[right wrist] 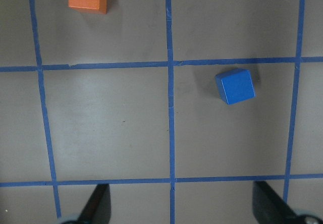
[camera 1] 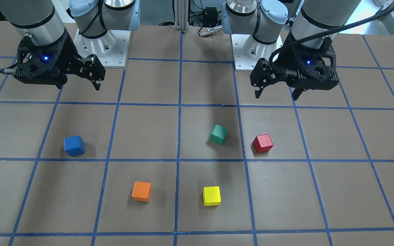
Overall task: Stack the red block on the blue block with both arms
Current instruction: 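Lower the left gripper onto the red cube and close on it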
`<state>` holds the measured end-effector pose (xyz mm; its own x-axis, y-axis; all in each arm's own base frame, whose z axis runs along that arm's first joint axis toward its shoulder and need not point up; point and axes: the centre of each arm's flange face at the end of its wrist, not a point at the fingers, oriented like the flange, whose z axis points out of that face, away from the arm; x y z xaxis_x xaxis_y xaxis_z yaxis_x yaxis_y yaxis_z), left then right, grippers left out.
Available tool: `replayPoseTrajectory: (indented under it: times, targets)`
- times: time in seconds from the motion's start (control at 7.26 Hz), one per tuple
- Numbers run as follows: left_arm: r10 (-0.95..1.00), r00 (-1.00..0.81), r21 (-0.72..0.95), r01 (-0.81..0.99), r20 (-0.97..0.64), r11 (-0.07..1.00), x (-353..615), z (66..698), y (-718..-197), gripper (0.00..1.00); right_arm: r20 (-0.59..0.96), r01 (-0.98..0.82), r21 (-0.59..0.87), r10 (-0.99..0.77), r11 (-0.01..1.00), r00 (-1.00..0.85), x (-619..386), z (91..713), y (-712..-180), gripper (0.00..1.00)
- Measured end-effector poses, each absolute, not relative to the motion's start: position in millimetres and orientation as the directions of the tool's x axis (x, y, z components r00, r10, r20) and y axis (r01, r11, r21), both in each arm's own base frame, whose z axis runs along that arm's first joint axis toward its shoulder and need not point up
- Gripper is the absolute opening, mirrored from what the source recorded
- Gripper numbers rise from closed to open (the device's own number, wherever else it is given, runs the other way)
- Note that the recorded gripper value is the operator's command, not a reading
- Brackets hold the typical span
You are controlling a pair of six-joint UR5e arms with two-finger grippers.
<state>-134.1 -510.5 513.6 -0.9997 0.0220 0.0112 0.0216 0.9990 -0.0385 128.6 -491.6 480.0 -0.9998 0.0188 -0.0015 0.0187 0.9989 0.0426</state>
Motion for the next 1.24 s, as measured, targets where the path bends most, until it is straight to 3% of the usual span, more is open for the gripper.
replayPoseTrajectory:
  times: [0.55,1.24]
  targets:
    - [-0.036,-0.999,0.035,-0.036,0.009,0.999,-101,477,-519,1.0,0.0,0.019,0.042,0.019,0.999,-1.0,128,480,-492,1.0]
    - [-0.092,-0.996,0.065,-0.091,0.008,0.994,-70,289,-518,1.0,0.004,0.017,0.042,0.017,0.999,-1.0,128,480,-492,1.0]
